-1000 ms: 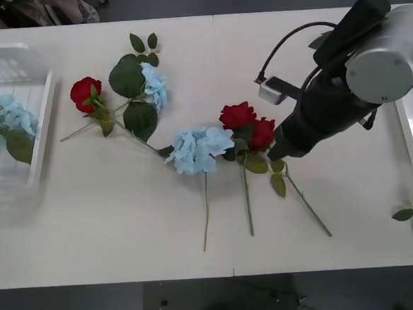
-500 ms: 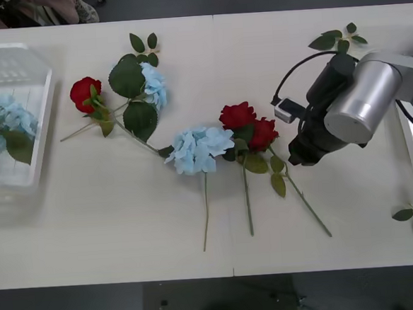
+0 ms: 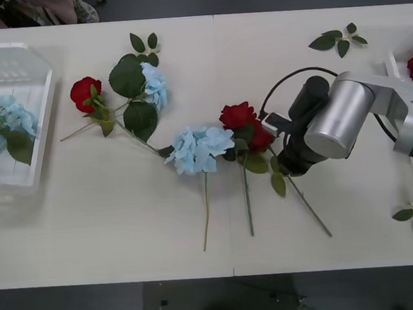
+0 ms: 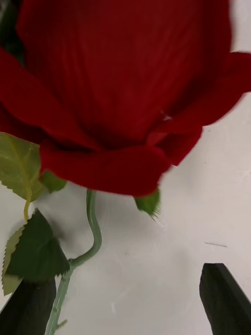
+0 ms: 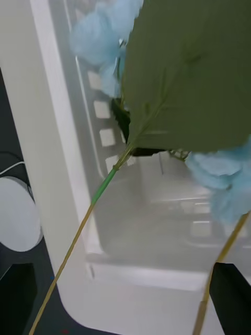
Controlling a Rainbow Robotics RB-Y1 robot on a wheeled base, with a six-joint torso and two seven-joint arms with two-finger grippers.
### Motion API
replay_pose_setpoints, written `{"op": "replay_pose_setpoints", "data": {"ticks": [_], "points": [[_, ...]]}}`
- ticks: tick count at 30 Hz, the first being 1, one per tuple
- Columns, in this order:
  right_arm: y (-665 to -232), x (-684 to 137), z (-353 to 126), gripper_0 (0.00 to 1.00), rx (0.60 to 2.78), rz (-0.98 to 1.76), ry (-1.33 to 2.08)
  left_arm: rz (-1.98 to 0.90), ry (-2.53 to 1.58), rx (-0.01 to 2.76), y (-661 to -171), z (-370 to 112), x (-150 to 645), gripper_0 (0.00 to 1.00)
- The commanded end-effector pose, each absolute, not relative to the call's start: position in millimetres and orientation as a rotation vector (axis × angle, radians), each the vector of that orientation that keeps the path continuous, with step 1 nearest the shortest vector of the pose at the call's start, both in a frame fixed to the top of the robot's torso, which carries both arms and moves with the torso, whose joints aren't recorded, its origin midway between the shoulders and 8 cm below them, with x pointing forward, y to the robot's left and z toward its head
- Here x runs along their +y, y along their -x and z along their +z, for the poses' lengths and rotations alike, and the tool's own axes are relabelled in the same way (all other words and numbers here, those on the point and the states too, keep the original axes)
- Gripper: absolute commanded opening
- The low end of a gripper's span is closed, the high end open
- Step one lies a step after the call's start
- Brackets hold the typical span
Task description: Put the red flowers into the right box and the blue flowers into the left box
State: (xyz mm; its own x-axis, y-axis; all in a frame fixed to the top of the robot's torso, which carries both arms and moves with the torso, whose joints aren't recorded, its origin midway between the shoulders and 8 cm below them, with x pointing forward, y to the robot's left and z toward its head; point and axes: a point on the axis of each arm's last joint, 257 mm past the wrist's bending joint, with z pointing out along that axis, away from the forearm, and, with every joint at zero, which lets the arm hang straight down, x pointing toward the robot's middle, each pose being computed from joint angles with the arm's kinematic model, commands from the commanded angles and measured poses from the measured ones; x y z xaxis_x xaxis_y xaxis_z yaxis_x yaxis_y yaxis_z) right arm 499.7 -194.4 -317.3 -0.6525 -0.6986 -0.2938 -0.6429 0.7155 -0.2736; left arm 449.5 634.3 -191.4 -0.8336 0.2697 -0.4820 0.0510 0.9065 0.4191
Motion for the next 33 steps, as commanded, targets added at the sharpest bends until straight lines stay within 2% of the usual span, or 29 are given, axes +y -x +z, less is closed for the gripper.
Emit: {"op": "replay_pose_setpoints", "data": {"ticks": [1, 3, 5, 8, 10, 13, 23, 27, 30, 33], "points": [[-519, -180, -325, 0.8, 2.509, -0.224, 1.004, 0.39, -0.384, 2.406, -476, -98, 589, 0.99], [-521, -176, -332, 0.76, 2.499, -0.226, 1.008, 0.235, -0.393, 2.389, -476, -78, 558, 1.0], [-521, -174, -338, 0.64, 2.501, -0.228, 1.005, 0.103, -0.408, 2.357, -478, -64, 526, 1.0], [-524, -172, -340, 0.29, 2.5, -0.233, 1.003, -0.114, -0.433, 2.308, -478, -59, 469, 1.0], [-524, -172, -339, 0.0, 2.5, -0.229, 1.001, -0.285, -0.362, 2.29, -481, -72, 432, 1.0], [-525, -170, -337, 0.0, 2.499, -0.221, 0.999, -0.381, -0.281, 2.289, -487, -88, 406, 1.0], [-534, -177, -320, 0.0, 2.52, -0.169, 0.908, -0.397, 0.096, 2.438, -529, -148, 347, 1.0], [-558, -192, -273, 0.0, 2.512, -0.118, 0.785, -0.414, 0.209, 2.458, -548, -160, 330, 1.0], [-581, -211, -218, 0.0, 2.475, -0.065, 0.707, -0.39, 0.232, 2.478, -563, -172, 320, 1.0], [-605, -264, -143, 0.0, 2.438, -0.048, 0.561, -0.357, 0.247, 2.484, -583, -180, 311, 1.0]]}}
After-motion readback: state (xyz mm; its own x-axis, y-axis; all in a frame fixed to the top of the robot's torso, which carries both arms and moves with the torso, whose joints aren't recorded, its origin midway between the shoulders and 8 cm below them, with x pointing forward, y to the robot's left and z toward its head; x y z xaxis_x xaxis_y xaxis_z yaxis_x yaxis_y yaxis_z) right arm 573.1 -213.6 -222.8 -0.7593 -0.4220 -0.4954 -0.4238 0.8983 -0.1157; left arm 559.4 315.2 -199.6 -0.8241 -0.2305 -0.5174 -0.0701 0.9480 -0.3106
